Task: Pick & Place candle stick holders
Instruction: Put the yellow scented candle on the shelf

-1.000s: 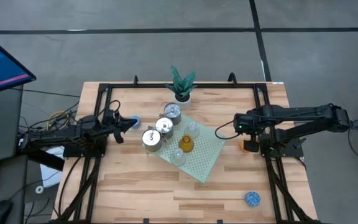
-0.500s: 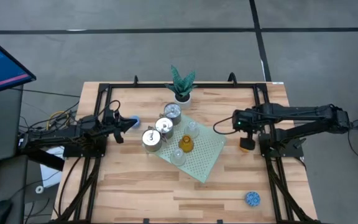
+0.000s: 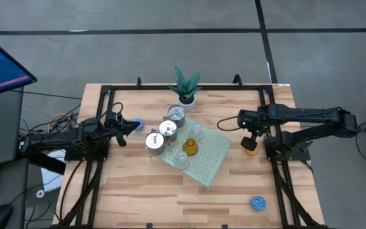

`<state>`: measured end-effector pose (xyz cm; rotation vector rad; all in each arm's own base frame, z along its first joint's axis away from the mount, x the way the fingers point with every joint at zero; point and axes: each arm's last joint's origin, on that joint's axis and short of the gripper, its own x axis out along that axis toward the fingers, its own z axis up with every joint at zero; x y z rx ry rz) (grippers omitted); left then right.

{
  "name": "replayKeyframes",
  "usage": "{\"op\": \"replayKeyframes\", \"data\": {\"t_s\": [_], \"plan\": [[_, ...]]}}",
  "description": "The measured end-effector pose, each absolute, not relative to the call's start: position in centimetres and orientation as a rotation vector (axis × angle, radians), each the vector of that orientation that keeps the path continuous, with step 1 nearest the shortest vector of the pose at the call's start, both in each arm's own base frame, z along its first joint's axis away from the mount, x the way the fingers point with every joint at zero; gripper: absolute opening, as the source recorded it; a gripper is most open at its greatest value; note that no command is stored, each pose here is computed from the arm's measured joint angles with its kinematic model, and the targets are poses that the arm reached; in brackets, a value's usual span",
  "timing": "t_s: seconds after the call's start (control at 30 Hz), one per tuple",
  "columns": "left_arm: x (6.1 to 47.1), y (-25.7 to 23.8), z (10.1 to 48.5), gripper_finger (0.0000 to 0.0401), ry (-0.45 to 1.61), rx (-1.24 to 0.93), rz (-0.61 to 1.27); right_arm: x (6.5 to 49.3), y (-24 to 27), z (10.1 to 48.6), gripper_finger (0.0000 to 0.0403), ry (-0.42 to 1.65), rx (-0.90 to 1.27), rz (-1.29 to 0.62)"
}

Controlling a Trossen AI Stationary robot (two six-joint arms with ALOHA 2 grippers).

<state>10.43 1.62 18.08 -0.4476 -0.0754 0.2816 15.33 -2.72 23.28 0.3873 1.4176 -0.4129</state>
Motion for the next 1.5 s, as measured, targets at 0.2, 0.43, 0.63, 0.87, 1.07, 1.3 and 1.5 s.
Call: {"op": "replayKeyframes", "data": {"t_s": [0.2, 0.43, 0.63, 0.87, 1.07, 1.3, 1.5], "plan": [[10.4, 1.6, 18.1, 0.0011, -0.075, -0.448, 0.282, 15.4, -2.9, 23.3, 0.0379, 1.412, 0.383, -0.409], [10.4, 1.6, 18.1, 0.0011, -0.075, -0.448, 0.282, 15.6, -2.9, 23.3, 0.0379, 1.386, 0.383, -0.406], [10.4, 1.6, 18.1, 0.0011, -0.075, -0.448, 0.281, 15.0, -2.8, 21.9, 0.0379, 1.438, 0.387, -0.414], [10.4, 1.6, 18.1, 0.0011, -0.075, -0.448, 0.282, 14.6, -2.7, 20.7, 0.0379, 1.471, 0.391, -0.419], [10.4, 1.6, 18.1, 0.0011, -0.075, -0.448, 0.281, 14.6, -2.7, 20.6, 0.0379, 1.472, 0.390, -0.419], [10.4, 1.6, 18.1, 0.0011, -0.075, -0.448, 0.281, 14.8, -2.8, 20.6, 0.0379, 1.454, 0.389, -0.419], [10.4, 1.6, 18.1, 0.0011, -0.075, -0.448, 0.281, 14.8, -2.8, 20.6, 0.0379, 1.453, 0.387, -0.422]]}}
